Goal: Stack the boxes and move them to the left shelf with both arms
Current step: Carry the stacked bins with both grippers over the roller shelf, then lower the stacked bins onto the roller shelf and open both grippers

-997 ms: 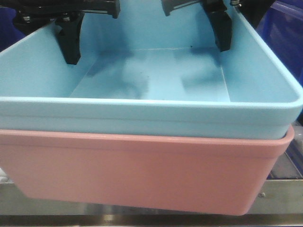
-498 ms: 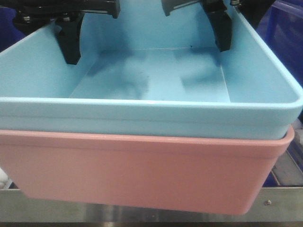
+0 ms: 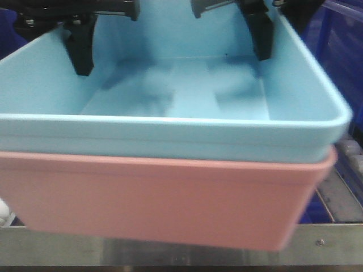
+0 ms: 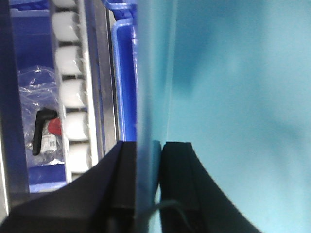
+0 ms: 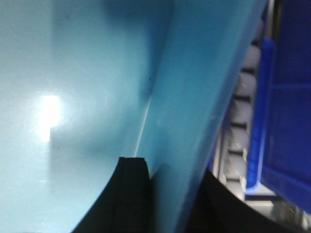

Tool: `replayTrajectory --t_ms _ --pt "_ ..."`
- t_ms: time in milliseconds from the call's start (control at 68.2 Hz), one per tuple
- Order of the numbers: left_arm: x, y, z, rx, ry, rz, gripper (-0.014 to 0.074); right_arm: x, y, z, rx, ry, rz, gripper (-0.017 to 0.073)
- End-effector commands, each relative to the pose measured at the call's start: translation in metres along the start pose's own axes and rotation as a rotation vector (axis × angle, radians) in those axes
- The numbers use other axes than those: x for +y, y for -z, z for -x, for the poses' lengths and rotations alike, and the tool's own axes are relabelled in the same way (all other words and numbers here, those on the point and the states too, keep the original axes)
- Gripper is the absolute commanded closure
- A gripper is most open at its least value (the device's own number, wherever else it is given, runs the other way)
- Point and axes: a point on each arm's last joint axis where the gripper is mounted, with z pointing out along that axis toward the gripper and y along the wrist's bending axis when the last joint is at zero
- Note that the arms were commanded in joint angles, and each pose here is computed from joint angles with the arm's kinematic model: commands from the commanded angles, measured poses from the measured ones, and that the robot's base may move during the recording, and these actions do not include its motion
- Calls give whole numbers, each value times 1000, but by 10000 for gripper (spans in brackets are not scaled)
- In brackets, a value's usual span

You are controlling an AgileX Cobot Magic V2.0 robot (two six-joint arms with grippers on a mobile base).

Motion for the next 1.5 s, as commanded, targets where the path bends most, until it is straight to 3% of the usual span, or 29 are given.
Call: replayTrajectory --t_ms 0,264,381,557,689,1100,1202,1305,1481 --pt "-6 34 29 -226 90 -211 606 5 28 22 -194 -14 204 503" --pt "25 29 50 -311 185 -201 606 -12 13 52 -280 -46 282 503" --pt "30 28 57 -357 196 -212 606 -11 -1 64 -257 -18 284 503" --pt "31 7 60 -358 124 -137 606 0 -21 78 -239 15 272 503" --pt "29 -12 60 -325 100 -108 606 7 -34 82 -227 25 268 503" --pt "22 -61 53 -219 73 -60 600 13 -51 81 -193 37 254 499" --pt "22 -61 53 -219 73 -60 553 13 -51 80 -189 38 250 485" --pt "23 -61 53 -216 74 -57 426 12 -51 79 -178 39 244 350" --pt "25 -60 51 -191 78 -39 158 10 -52 78 -158 45 221 -27"
